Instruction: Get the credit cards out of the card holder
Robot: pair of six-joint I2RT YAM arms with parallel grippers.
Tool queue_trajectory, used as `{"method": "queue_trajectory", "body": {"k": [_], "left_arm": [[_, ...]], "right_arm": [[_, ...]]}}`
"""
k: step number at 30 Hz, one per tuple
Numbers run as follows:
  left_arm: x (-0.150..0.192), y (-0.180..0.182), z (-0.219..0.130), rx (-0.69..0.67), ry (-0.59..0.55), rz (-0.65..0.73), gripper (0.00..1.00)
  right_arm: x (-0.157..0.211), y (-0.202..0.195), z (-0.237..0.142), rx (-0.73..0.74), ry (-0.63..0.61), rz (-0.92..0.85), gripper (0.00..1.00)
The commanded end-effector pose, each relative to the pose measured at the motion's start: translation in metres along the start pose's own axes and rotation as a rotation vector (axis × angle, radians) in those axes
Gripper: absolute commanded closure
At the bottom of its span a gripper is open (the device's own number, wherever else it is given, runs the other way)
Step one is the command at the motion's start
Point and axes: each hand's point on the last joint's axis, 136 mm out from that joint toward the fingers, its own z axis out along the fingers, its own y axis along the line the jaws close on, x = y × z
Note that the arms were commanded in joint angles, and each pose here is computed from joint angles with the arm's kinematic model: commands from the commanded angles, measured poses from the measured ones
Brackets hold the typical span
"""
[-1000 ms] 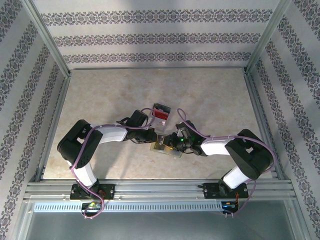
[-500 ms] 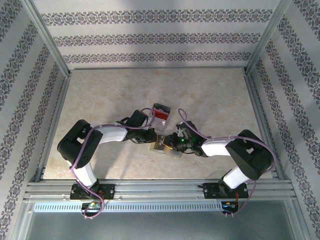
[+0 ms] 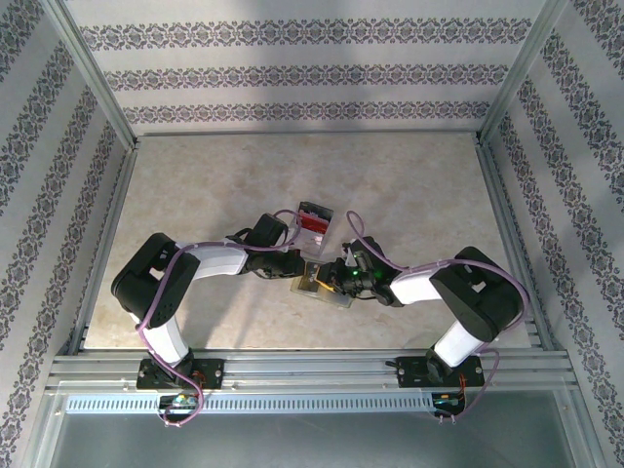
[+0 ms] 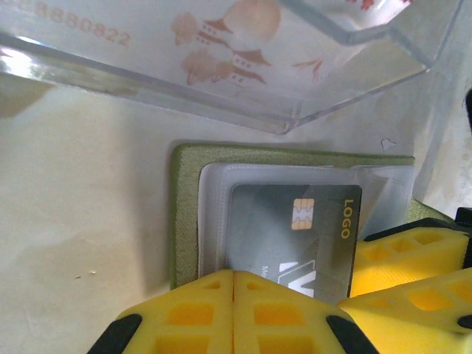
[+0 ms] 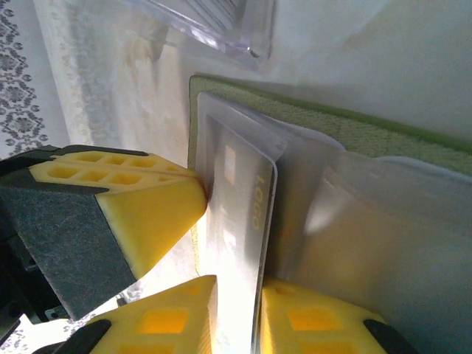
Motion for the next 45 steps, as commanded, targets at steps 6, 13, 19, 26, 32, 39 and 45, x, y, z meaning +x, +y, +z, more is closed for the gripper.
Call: {"method": "queue_trajectory", "body": {"k": [6,13,19,26,32,39,45], "left_arm": [[0.016,0.029,0.003,-0.115,0.063,-0.024,0.92],[0.015,0.029,0.004,-0.12,0.066,-0.02,0.92],[0.015,0.029,0.003,-0.125,0.069,-0.018,0.92],[0.014,0.029,0.003,-0.127,0.068,-0.015,0.92],[0.015,0.03,0.003,-0.132,0.07,-0.015,0.92],[0.015,0.032,0.003,-0.138,0.07,-0.016,0.92],[0.016,0.032,0.003,-0.139,0.072,-0.015,0.92]], "right_arm": [[-0.002,0.014,-0.006,-0.084,-0.014,-0.008,0.81],[-0.003,0.015,-0.015,-0.1,-0.026,-0.008,0.82],[-0.002,0.014,-0.015,-0.099,-0.027,-0.006,0.83],[-0.004,0.011,-0.01,-0.091,-0.02,0.001,0.87],[-0.003,0.007,-0.012,-0.083,-0.026,0.005,0.9],[0.0,0.002,-0.016,-0.075,-0.034,0.011,0.95],[-0.002,0.0,-0.018,-0.071,-0.045,0.017,0.93]]}}
